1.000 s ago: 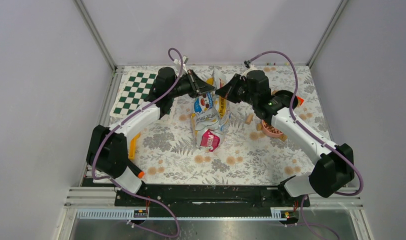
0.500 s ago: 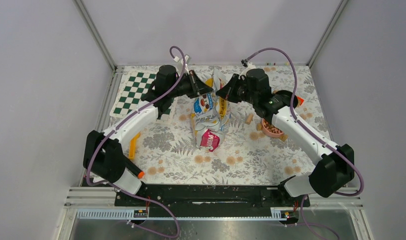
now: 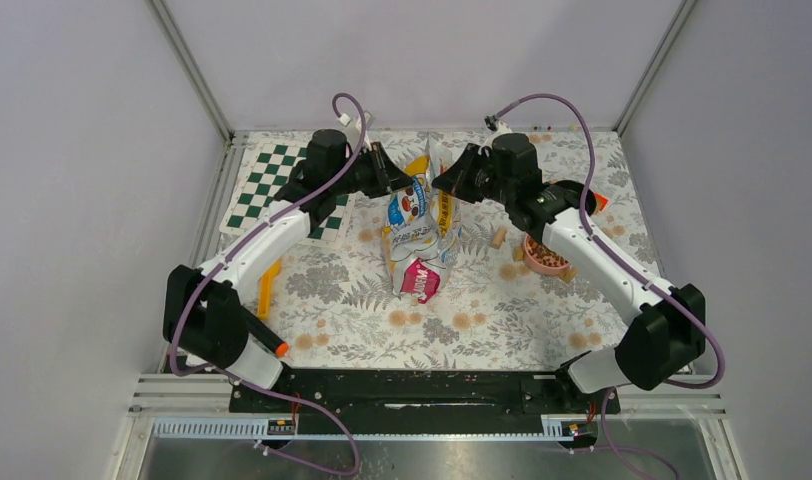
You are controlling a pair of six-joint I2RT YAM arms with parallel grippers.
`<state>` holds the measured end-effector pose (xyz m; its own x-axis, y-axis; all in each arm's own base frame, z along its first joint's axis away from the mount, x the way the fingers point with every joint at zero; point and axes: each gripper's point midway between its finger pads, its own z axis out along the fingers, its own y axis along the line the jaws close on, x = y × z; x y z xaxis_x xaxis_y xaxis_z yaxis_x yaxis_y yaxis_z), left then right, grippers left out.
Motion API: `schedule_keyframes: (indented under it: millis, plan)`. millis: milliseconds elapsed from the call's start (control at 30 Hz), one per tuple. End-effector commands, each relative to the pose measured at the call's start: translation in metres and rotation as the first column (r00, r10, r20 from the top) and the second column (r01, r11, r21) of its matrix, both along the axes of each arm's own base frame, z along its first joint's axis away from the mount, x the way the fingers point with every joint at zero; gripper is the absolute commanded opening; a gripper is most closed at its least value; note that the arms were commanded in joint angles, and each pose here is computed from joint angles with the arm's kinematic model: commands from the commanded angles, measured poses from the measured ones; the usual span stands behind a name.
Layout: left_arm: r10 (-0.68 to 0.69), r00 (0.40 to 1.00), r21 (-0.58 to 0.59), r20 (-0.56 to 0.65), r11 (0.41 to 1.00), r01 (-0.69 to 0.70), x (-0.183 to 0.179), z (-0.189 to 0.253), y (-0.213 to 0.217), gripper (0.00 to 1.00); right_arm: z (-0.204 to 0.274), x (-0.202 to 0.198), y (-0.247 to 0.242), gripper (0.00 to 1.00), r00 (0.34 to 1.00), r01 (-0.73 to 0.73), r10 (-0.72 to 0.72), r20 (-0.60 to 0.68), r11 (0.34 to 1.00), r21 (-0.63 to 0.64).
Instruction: Serve the pet food
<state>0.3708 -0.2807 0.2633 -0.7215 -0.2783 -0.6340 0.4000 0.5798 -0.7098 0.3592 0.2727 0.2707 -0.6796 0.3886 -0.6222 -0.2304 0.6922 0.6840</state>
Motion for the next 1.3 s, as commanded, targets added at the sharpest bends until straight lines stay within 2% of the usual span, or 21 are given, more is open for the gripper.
schedule_keyframes:
  millis: [0, 67, 133, 200, 367, 767, 933, 1033, 1267]
  plan:
    - [-0.044, 0.992, -0.082, 0.116, 0.995, 0.054, -0.007, 0.049, -0.007, 0.18, -0.004, 0.011, -0.003, 0.13, 0.999, 0.03, -0.03, -0.02, 0.999, -0.01]
    - [-0.04, 0.989, -0.11, 0.14, 0.992, 0.056, -0.008, 0.056, -0.007, 0.29, -0.005, 0.011, -0.003, 0.14, 0.999, 0.028, -0.029, -0.023, 1.0, -0.008]
    - [-0.037, 0.988, -0.133, 0.152, 0.99, 0.057, -0.009, 0.06, -0.008, 0.34, -0.004, 0.01, -0.002, 0.1, 0.999, 0.021, -0.021, -0.025, 1.0, 0.0]
    - [-0.036, 0.986, -0.156, 0.163, 0.986, 0.062, -0.009, 0.064, -0.009, 0.38, -0.004, 0.009, 0.0, 0.0, 1.0, 0.016, -0.015, -0.027, 1.0, 0.016]
    - [-0.05, 0.986, -0.191, 0.157, 0.978, 0.08, -0.006, 0.065, -0.015, 0.43, 0.0, 0.004, 0.008, 0.0, 0.999, -0.026, 0.027, -0.021, 0.998, 0.062]
    - [-0.088, 0.993, -0.165, 0.084, 0.981, 0.101, 0.004, 0.042, -0.026, 0.4, 0.01, 0.002, 0.022, 0.0, 0.995, -0.096, 0.099, -0.009, 0.98, 0.175]
    - [-0.097, 0.992, -0.158, 0.084, 0.981, 0.109, 0.005, 0.038, -0.029, 0.28, 0.011, 0.001, 0.024, 0.0, 0.994, -0.108, 0.111, -0.009, 0.976, 0.189]
    - [-0.102, 0.991, -0.162, 0.083, 0.98, 0.114, 0.005, 0.039, -0.031, 0.18, 0.011, 0.001, 0.025, 0.0, 0.993, -0.112, 0.116, -0.008, 0.975, 0.19]
    - [-0.106, 0.992, -0.166, 0.064, 0.979, 0.115, 0.01, 0.036, -0.035, 0.21, 0.013, -0.003, 0.029, 0.0, 0.985, -0.175, 0.172, 0.03, 0.969, 0.174]
